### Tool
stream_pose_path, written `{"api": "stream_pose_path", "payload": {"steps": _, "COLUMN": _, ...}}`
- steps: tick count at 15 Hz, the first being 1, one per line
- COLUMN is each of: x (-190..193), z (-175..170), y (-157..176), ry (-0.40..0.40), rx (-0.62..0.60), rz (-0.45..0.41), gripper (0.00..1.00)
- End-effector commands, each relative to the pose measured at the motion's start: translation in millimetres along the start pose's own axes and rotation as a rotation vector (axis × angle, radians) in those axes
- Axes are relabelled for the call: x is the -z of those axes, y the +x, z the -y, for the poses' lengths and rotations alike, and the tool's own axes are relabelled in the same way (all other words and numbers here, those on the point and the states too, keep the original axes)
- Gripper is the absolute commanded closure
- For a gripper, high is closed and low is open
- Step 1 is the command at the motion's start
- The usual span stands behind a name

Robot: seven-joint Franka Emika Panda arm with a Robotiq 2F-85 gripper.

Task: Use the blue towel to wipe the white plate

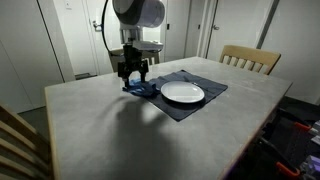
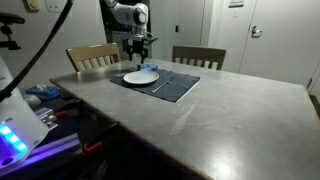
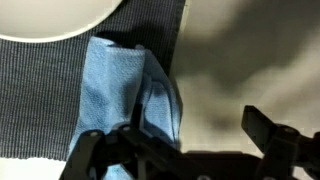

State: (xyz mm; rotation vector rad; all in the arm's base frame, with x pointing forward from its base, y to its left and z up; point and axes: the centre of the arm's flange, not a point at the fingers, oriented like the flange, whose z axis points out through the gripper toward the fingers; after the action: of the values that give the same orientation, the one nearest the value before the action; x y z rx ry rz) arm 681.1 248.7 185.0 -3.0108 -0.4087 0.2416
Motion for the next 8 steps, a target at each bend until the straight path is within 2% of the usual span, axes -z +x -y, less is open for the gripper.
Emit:
{"api": "stream_pose_path", "payload": {"steps": 1, "x": 17, "z": -9, "y": -7, "ry": -0.039, "rx": -0.022, "rz": -0.032, "gripper": 0.0}}
{"api": "stream_pose_path", "payload": {"steps": 8, "x": 16, "z": -25, "y": 3, "ry": -0.043, "rx": -0.032, "rz": -0.033, "gripper": 0.0}}
